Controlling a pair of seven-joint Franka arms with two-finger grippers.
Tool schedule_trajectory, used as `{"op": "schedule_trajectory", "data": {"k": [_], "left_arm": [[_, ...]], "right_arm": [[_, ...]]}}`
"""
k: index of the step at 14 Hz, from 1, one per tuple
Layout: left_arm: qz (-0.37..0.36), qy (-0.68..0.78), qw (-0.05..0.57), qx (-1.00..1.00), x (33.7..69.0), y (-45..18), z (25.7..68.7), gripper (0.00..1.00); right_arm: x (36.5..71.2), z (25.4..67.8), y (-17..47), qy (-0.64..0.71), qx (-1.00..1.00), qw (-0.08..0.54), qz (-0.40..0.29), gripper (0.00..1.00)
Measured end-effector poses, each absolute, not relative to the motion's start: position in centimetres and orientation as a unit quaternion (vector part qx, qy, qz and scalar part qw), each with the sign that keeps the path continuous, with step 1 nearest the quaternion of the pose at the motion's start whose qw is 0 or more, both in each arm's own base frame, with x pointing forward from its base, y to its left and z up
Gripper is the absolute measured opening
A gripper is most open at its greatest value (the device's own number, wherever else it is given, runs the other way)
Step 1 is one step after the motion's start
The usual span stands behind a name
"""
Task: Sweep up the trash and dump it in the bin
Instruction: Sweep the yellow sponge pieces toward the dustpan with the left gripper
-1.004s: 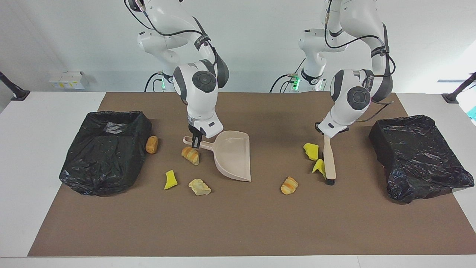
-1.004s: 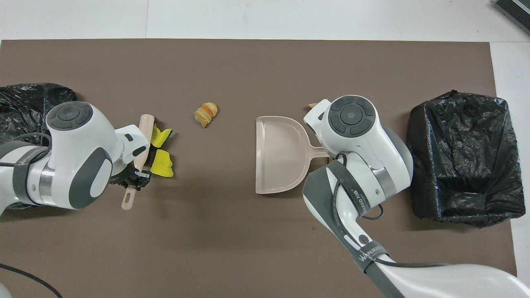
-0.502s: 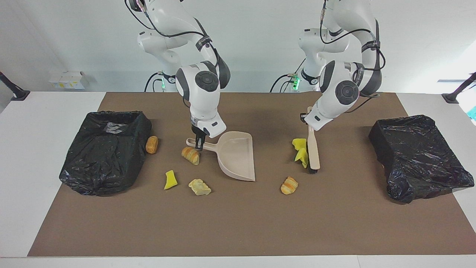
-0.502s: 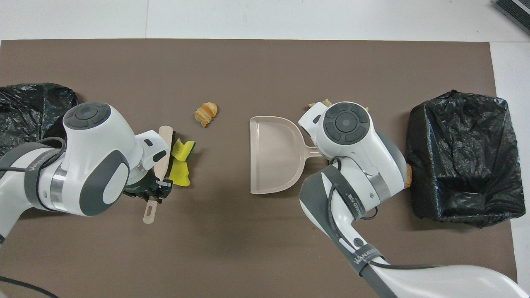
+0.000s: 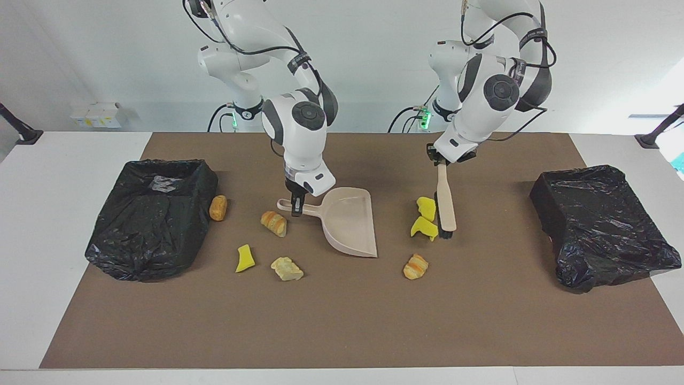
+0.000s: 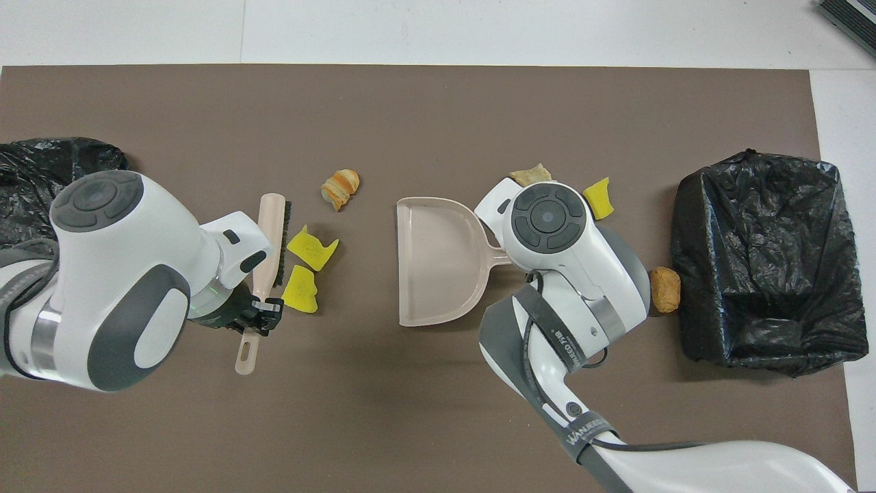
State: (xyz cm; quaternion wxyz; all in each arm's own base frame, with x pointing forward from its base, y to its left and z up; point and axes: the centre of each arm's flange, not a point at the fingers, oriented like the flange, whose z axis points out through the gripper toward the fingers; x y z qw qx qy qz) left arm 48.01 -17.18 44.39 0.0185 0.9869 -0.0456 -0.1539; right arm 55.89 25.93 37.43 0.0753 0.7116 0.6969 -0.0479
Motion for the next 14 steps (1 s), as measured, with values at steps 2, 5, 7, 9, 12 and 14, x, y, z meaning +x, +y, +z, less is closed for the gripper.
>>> {"op": "schedule_trajectory", "data": {"k": [2, 5, 7, 9, 12, 14], "left_arm": [[-0.166, -0.029, 0.018, 0.986, 47.9, -15.4, 43.5, 0.26], [-0.187, -0.011, 0.013, 0.982, 45.7, -13.3, 40.2, 0.26], [-0.19, -0.01, 0.009, 0.982, 44.0, -13.1, 38.6, 0.26], [-0.186, -0.009, 0.008, 0.983, 43.2, -12.8, 37.4, 0.26], [-0.162, -0.007, 0.012, 0.987, 43.2, -12.9, 36.0, 0.26], [-0.153, -0.012, 0.018, 0.988, 43.2, -13.9, 35.7, 0.26]], "right_arm": [[55.9, 37.4, 25.9, 0.697, 0.711, 0.075, -0.048, 0.33], [55.9, 37.3, 26.0, 0.696, 0.712, 0.075, -0.048, 0.33], [55.8, 37.3, 26.0, 0.691, 0.717, 0.075, -0.048, 0.33], [55.8, 37.2, 26.0, 0.69, 0.718, 0.075, -0.049, 0.33], [55.8, 37.2, 26.0, 0.69, 0.718, 0.075, -0.049, 0.33], [55.8, 37.1, 26.0, 0.69, 0.718, 0.075, -0.05, 0.33]]}}
